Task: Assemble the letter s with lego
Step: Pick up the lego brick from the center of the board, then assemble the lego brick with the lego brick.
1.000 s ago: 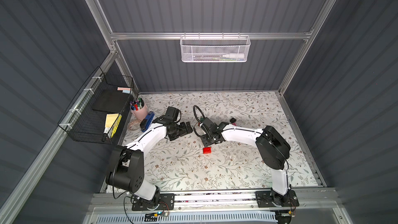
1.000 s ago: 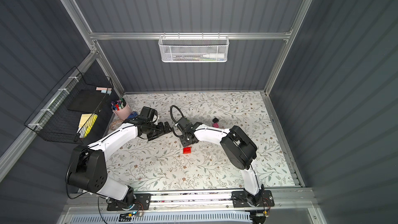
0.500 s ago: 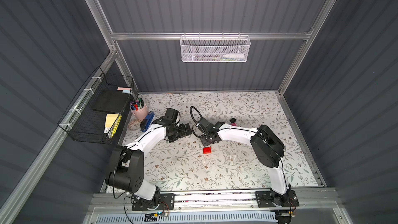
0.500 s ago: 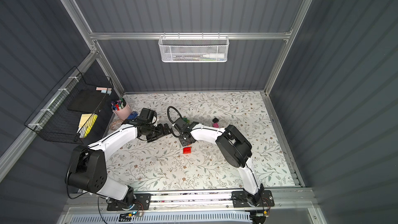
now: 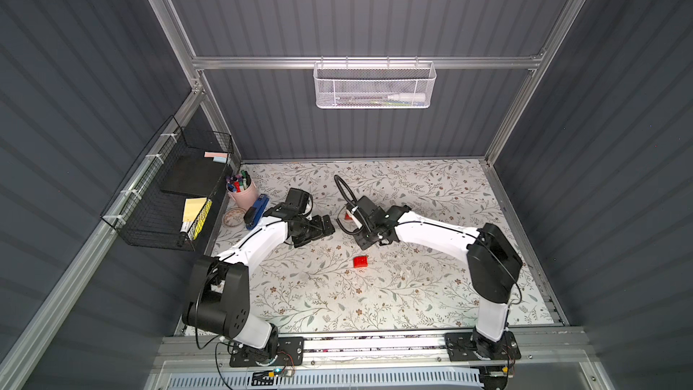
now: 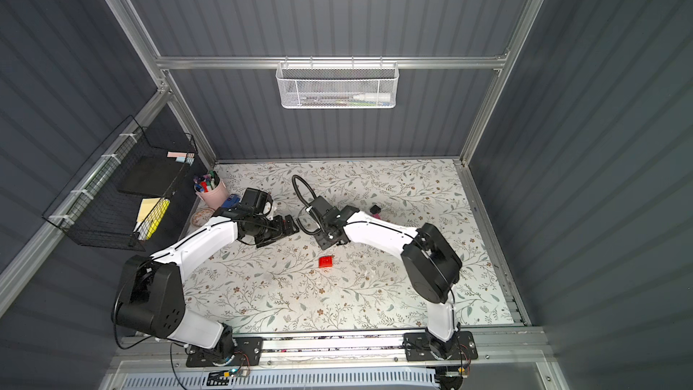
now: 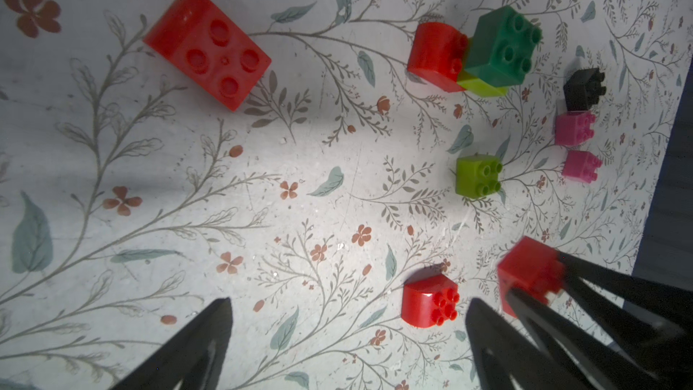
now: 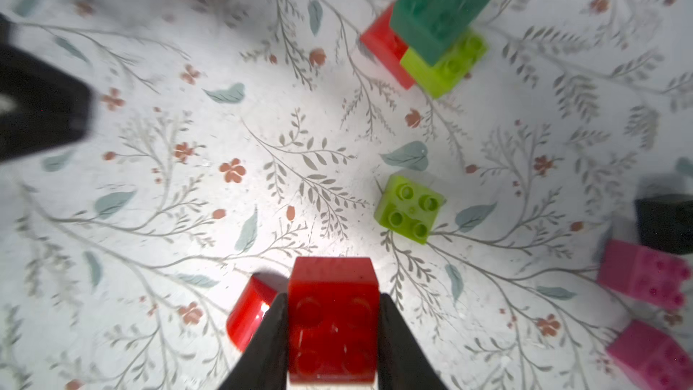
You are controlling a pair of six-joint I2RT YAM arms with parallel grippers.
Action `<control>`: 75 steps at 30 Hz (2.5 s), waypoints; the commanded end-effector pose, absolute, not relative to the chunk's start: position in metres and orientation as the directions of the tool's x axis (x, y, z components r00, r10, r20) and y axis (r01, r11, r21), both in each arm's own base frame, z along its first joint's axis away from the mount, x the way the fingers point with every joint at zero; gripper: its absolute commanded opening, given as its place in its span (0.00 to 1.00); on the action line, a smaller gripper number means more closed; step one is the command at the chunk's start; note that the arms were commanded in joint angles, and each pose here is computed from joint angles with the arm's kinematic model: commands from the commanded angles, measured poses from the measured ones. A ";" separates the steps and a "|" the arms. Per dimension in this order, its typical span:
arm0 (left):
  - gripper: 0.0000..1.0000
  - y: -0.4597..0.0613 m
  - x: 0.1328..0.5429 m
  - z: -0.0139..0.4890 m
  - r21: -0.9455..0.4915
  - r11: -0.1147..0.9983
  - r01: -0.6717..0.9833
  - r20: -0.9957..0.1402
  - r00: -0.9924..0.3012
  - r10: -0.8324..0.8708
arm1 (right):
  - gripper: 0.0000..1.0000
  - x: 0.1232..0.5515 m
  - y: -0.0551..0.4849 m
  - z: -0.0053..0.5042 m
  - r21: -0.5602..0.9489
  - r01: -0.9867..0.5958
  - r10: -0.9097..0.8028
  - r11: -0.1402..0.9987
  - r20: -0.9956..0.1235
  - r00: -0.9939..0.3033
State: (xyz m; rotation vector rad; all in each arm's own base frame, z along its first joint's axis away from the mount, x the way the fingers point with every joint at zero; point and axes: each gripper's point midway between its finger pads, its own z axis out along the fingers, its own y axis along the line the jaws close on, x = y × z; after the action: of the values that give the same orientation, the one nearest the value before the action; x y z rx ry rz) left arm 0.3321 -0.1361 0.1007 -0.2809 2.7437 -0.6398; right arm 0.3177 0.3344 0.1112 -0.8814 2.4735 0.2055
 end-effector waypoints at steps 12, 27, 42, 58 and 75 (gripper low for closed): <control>1.00 -0.148 0.332 0.119 -0.498 0.867 0.018 -0.296 -0.943 -0.150 | 0.18 0.317 0.299 0.110 0.002 -0.947 -0.868 0.322 -0.399 -0.296; 1.00 -0.150 0.336 0.116 -0.494 0.868 0.051 -0.305 -0.945 -0.118 | 0.11 0.344 0.289 0.075 -0.078 -0.996 -0.953 0.046 -0.302 -0.020; 1.00 -0.149 0.337 0.108 -0.472 0.880 0.056 -0.292 -0.952 -0.096 | 0.16 0.352 0.300 0.069 -0.072 -0.991 -0.919 -0.110 -0.373 0.129; 1.00 -0.148 0.340 0.102 -0.456 0.888 0.059 -0.275 -0.958 -0.077 | 0.17 0.357 0.298 0.056 -0.039 -0.987 -0.916 -0.155 -0.368 0.158; 1.00 -0.150 0.338 0.101 -0.455 0.887 0.083 -0.271 -0.961 -0.050 | 0.19 0.357 0.291 0.043 -0.089 -0.959 -0.899 -0.271 -0.332 0.285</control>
State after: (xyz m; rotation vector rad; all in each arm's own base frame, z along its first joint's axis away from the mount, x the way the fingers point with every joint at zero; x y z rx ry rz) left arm 0.3353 -0.1492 0.0966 -0.0029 2.7791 -0.6787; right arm 0.3656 0.2956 0.0472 -2.2372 1.7211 0.2673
